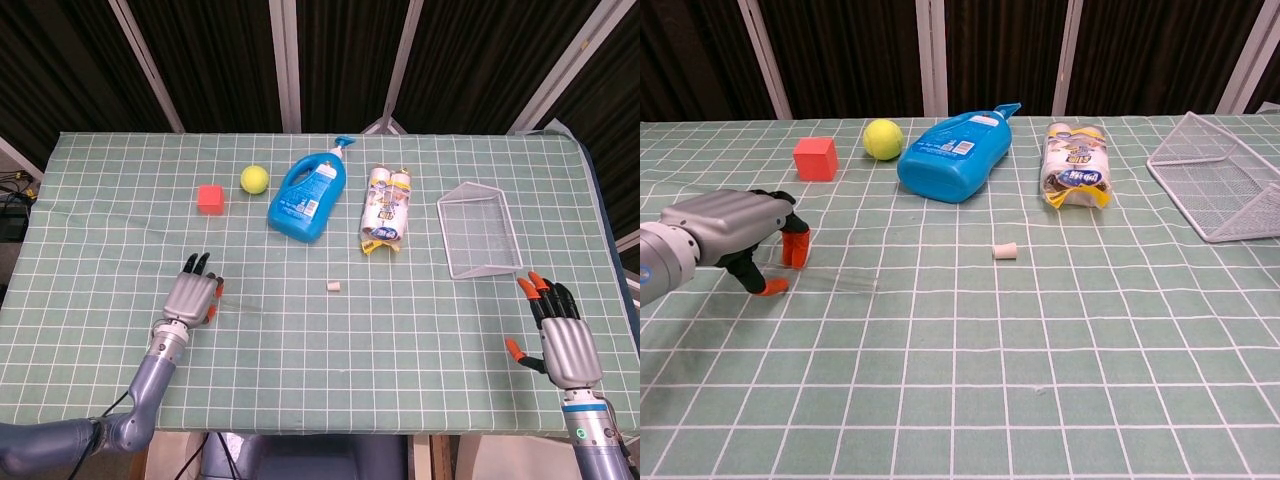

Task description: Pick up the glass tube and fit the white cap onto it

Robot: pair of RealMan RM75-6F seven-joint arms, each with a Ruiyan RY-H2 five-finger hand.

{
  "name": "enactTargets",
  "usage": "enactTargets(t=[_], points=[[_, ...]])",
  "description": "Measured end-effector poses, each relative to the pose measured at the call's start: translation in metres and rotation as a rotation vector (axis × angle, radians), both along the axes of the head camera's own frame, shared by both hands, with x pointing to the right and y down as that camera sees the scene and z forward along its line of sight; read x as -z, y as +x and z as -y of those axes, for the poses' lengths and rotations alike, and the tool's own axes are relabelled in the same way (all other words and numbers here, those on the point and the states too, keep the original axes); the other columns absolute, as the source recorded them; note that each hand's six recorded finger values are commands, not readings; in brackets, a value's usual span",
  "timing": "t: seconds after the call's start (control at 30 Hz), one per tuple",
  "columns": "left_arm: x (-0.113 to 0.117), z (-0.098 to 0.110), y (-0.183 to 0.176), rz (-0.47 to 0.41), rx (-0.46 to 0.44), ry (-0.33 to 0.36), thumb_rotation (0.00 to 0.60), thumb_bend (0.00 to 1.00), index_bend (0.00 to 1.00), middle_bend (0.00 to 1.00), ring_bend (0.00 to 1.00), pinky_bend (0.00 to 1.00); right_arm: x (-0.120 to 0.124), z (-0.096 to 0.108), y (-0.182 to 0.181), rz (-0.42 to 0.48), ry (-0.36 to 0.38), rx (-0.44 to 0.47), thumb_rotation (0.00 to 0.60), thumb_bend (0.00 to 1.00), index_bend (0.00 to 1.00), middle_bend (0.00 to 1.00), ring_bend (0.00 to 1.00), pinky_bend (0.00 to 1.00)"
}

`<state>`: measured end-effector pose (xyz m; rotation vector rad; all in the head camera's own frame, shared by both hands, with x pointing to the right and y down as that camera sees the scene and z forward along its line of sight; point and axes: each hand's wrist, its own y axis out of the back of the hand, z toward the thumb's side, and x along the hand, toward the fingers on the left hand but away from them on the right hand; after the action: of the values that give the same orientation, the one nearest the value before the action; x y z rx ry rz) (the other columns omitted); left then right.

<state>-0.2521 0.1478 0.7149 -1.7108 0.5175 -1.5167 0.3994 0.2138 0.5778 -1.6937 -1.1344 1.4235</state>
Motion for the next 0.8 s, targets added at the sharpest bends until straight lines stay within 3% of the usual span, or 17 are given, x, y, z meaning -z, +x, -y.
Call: enactTargets(t=[0.23, 0.47, 0.8], points=[[0.001, 0.000, 0.000, -0.009, 0.006, 0.007, 0.600, 0.59, 0.54, 0.50, 0.05, 0.00, 0.000, 0.000, 0.000, 0.000, 0.000, 0.000, 0.600, 0.32, 0.00, 0.00, 0.00, 0.00], [0.006, 0.004, 0.002, -0.050, 0.019, 0.037, 0.600, 0.62, 0.54, 0.51, 0.05, 0.00, 0.001, 0.000, 0.000, -0.003, 0.002, 0.004, 0.600, 0.32, 0.00, 0.00, 0.00, 0.00], [0.028, 0.015, 0.011, -0.209, 0.023, 0.140, 0.600, 0.63, 0.55, 0.51, 0.05, 0.00, 0.000, -0.001, -0.002, -0.015, 0.003, 0.011, 0.600, 0.32, 0.00, 0.00, 0.00, 0.00]])
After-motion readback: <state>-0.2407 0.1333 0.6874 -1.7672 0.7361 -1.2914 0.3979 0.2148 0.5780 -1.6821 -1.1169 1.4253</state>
